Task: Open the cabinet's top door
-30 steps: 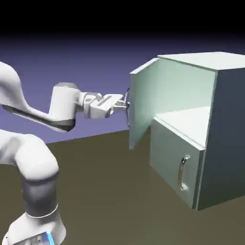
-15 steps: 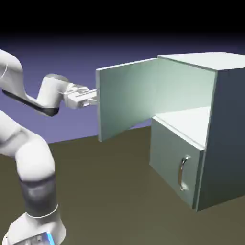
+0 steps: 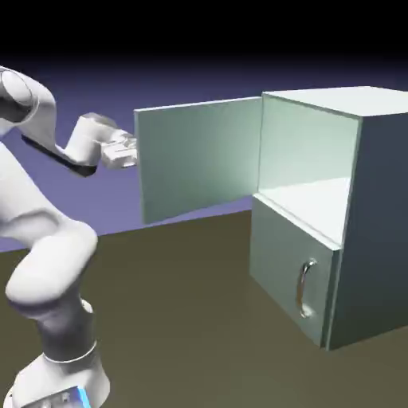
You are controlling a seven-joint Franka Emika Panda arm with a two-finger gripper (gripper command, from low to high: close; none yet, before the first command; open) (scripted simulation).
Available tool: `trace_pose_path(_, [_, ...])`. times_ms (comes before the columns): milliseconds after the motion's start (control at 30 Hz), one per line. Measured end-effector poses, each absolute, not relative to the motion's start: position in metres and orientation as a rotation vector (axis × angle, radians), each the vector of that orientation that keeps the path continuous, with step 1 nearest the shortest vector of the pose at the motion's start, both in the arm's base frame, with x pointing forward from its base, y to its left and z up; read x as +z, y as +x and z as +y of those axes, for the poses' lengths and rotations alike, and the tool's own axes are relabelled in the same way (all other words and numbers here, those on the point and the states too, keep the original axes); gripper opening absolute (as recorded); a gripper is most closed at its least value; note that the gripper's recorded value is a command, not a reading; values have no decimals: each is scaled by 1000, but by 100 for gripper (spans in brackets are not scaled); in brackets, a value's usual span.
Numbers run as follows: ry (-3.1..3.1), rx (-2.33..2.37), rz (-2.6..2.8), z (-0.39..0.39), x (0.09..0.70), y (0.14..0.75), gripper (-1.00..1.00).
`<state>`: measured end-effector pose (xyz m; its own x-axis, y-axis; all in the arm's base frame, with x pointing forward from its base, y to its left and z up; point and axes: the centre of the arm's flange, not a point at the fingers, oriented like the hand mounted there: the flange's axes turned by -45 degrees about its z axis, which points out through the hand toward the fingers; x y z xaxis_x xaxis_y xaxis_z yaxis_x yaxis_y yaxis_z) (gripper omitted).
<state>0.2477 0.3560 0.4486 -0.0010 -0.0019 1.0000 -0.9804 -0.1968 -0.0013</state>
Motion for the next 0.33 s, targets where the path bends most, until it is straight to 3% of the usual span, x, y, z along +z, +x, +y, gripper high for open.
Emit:
trace_pose_path(300, [1260, 1259, -1177, 400, 448, 261, -100])
trace_pose_path(333, [1249, 1248, -1185, 405, 448, 263, 100])
